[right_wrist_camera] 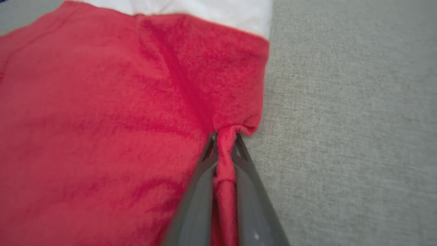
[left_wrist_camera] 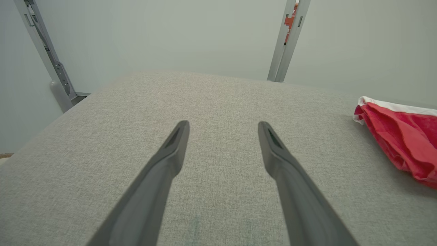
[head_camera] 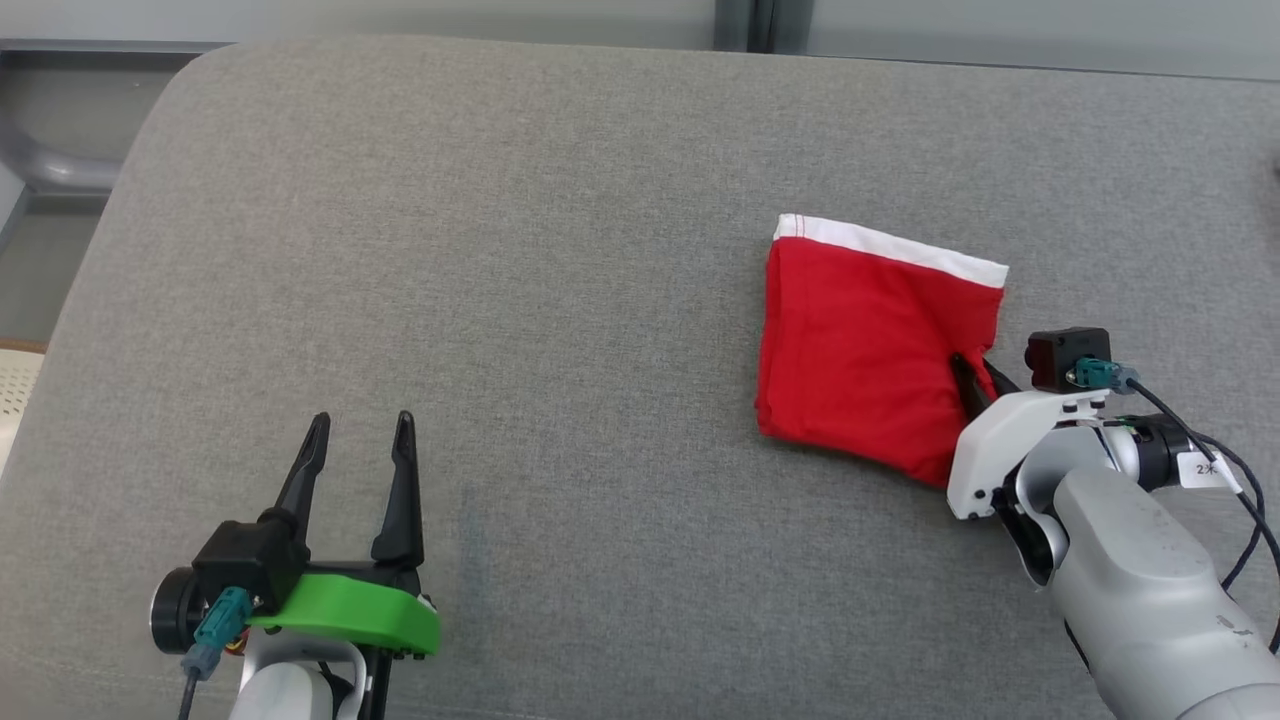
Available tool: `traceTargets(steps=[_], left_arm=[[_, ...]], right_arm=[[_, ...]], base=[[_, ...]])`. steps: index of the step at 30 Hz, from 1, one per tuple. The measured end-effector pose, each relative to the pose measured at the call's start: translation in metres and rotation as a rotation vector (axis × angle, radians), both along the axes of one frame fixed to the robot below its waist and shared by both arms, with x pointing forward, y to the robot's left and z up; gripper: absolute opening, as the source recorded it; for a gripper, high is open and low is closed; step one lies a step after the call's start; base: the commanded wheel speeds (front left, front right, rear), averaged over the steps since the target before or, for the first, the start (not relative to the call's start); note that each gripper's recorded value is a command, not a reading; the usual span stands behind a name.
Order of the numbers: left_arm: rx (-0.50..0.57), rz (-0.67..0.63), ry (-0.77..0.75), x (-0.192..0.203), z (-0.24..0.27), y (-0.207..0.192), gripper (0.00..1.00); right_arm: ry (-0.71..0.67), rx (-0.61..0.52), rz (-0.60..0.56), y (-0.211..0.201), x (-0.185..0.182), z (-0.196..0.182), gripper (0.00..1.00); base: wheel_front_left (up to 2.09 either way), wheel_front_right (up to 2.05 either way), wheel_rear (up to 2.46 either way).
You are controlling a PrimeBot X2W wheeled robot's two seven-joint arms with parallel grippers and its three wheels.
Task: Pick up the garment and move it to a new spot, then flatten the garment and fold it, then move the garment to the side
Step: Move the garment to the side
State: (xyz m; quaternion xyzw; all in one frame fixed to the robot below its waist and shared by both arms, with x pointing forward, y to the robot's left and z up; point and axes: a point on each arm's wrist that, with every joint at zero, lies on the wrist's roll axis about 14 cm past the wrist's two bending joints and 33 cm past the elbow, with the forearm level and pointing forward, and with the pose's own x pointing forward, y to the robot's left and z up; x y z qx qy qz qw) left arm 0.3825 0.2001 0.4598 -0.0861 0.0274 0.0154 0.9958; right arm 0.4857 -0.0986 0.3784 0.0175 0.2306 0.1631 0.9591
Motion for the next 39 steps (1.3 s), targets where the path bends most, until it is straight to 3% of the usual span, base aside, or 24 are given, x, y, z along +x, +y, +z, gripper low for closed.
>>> traceTargets(steps=[9,20,29,39], left_arm=[[0.009,-0.069,-0.002,0.024,-0.004,-0.022,1.00],[0.006,-0.185,0.009,0.068,-0.024,-0.061,1.00],[0.016,-0.283,0.001,0.098,-0.044,-0.091,1.00],[-0.009,-0.366,0.019,0.111,-0.072,-0.118,1.00]], right_arm=[[-0.134,-0.095,0.010,-0.043,0.034,0.033,0.00],[-0.201,-0.275,-0.046,-0.141,0.073,0.071,0.00],[-0.192,-0.422,-0.158,-0.234,0.085,0.102,0.00],[-0.075,-0.587,-0.339,-0.337,0.067,0.104,0.00]], base=[[0.00,0.00,0.00],[0.00,0.00,0.00],[0.00,0.00,0.00],[0.00,0.00,0.00]])
